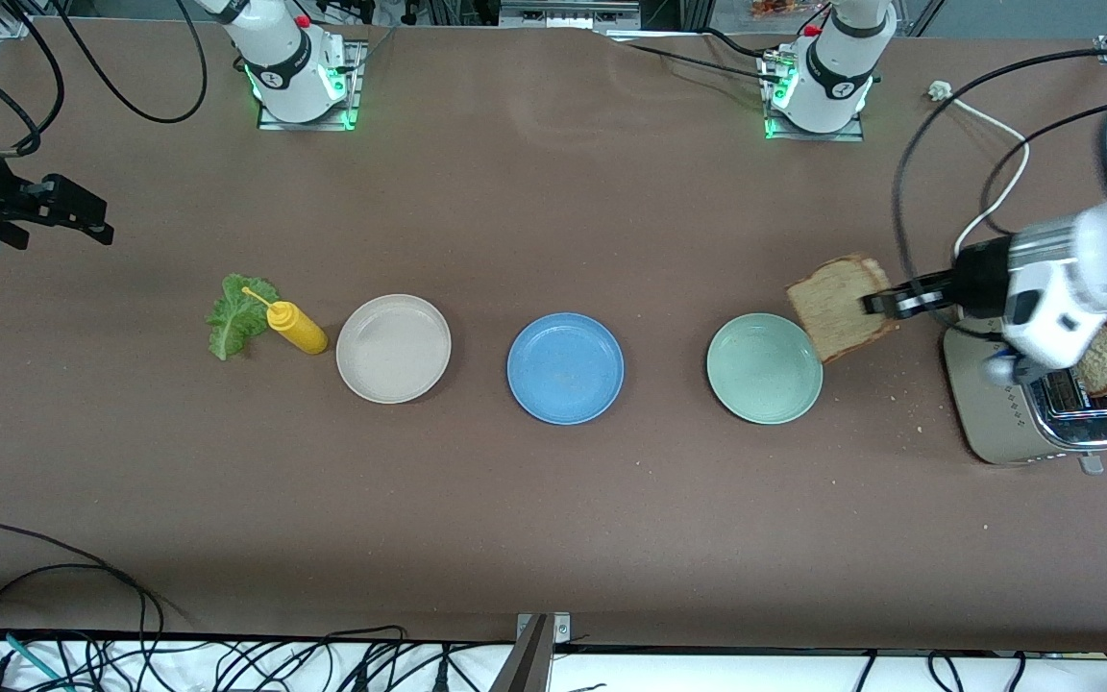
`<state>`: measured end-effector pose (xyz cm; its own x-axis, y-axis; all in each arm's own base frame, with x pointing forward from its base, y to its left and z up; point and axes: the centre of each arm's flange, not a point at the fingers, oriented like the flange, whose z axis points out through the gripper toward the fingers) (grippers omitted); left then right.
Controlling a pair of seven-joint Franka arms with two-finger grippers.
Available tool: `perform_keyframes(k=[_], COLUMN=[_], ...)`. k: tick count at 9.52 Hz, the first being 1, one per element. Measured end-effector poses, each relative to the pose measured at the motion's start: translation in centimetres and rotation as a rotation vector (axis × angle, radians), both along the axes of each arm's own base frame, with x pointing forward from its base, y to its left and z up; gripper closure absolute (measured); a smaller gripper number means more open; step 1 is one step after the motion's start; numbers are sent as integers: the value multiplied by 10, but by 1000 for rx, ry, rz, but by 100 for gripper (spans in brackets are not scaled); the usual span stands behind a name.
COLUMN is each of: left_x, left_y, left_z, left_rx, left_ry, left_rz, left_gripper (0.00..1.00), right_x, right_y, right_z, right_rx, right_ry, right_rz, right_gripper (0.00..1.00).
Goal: Make sandwich in blue plate with both arms
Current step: 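Carry the bread slice with the left gripper over the blue plate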
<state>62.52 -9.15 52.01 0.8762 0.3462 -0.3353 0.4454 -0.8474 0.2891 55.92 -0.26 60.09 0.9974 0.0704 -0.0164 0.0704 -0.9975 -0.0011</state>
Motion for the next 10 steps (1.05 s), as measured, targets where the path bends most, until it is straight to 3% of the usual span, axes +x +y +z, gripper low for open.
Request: perform_keyframes(k=[3,6,8,10], left_x=[-11,-23,-29,-31], left_y=[-117,-215,-258,-279], left_z=[-45,-98,-138,-178], left_rx=[-53,-128,-169,-140], left_ry=[-62,-101,-114,-143], left_rz=[143,204,213,220], left_gripper=[90,90,90,90], right_x=[0,0,0,0], right_y=[0,0,0,0], right_z=[0,0,0,0], right_rx=[0,0,0,0], right_ry=[0,1,1,1], right_rz=[0,0,0,0], right_gripper=[0,0,0,0])
